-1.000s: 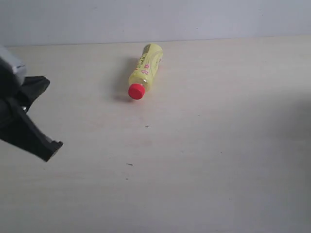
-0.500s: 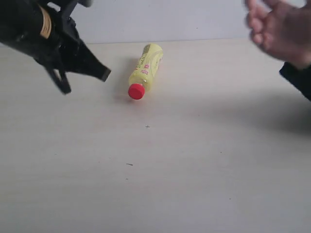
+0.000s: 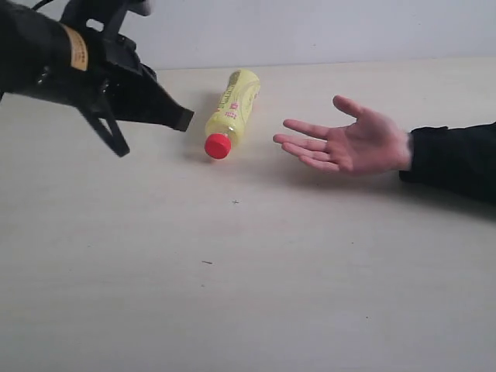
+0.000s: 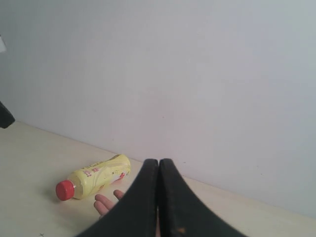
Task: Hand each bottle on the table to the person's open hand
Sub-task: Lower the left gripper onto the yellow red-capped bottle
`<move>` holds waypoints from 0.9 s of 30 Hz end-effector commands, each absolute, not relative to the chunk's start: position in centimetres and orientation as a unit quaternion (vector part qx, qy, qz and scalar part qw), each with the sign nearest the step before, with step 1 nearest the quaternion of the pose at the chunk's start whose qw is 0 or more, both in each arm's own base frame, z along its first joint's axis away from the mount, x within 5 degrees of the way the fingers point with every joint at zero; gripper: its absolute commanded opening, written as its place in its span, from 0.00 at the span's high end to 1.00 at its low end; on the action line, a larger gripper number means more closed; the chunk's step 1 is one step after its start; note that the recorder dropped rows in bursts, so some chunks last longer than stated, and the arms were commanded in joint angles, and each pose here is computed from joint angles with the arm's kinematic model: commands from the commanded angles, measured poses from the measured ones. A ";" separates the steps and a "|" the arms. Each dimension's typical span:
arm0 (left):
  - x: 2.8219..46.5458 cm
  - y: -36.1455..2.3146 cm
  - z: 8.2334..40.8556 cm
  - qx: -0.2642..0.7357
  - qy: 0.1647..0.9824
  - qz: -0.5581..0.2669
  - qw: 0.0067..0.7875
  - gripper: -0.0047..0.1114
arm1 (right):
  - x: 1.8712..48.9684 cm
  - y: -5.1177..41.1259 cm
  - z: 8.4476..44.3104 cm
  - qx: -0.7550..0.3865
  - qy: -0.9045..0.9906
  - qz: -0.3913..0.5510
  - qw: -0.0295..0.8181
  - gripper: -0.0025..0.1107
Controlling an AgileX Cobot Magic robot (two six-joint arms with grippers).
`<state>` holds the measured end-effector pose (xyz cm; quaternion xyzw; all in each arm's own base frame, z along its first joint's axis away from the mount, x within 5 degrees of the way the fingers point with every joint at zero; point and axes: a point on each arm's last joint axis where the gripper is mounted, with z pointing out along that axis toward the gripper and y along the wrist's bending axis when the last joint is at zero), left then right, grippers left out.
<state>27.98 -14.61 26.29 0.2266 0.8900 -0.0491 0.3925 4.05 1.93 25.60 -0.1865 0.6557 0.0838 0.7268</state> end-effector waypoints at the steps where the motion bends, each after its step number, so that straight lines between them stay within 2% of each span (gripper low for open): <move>1: 25.9 -13.9 27.4 0.228 0.866 -0.075 0.439 0.96 | 4.0 1.9 25.6 -0.184 0.653 0.082 0.730 0.98; 9: 26.5 -13.7 29.6 0.211 0.859 -0.077 0.460 0.96 | 4.0 1.9 25.6 -0.184 0.653 0.082 0.730 0.98; 13: 29.3 -14.8 30.3 0.201 0.882 -0.054 0.422 0.96 | 4.0 1.9 25.6 -0.184 0.653 0.082 0.730 0.98; 18: 33.8 -16.8 29.2 0.191 0.916 -0.017 0.351 0.95 | 4.0 1.9 25.6 -0.184 0.653 0.082 0.730 0.98; 20: 35.3 -17.4 28.3 0.188 0.929 -0.001 0.319 0.90 | 4.0 1.9 25.6 -0.184 0.653 0.082 0.730 0.98; 23: 37.6 -18.5 27.0 0.184 0.938 0.011 0.294 0.76 | 4.0 1.9 25.6 -0.184 0.653 0.082 0.730 0.98; 27: 40.2 -20.0 25.6 0.176 0.941 0.003 0.288 0.51 | 4.0 1.9 25.6 -0.184 0.653 0.082 0.730 0.98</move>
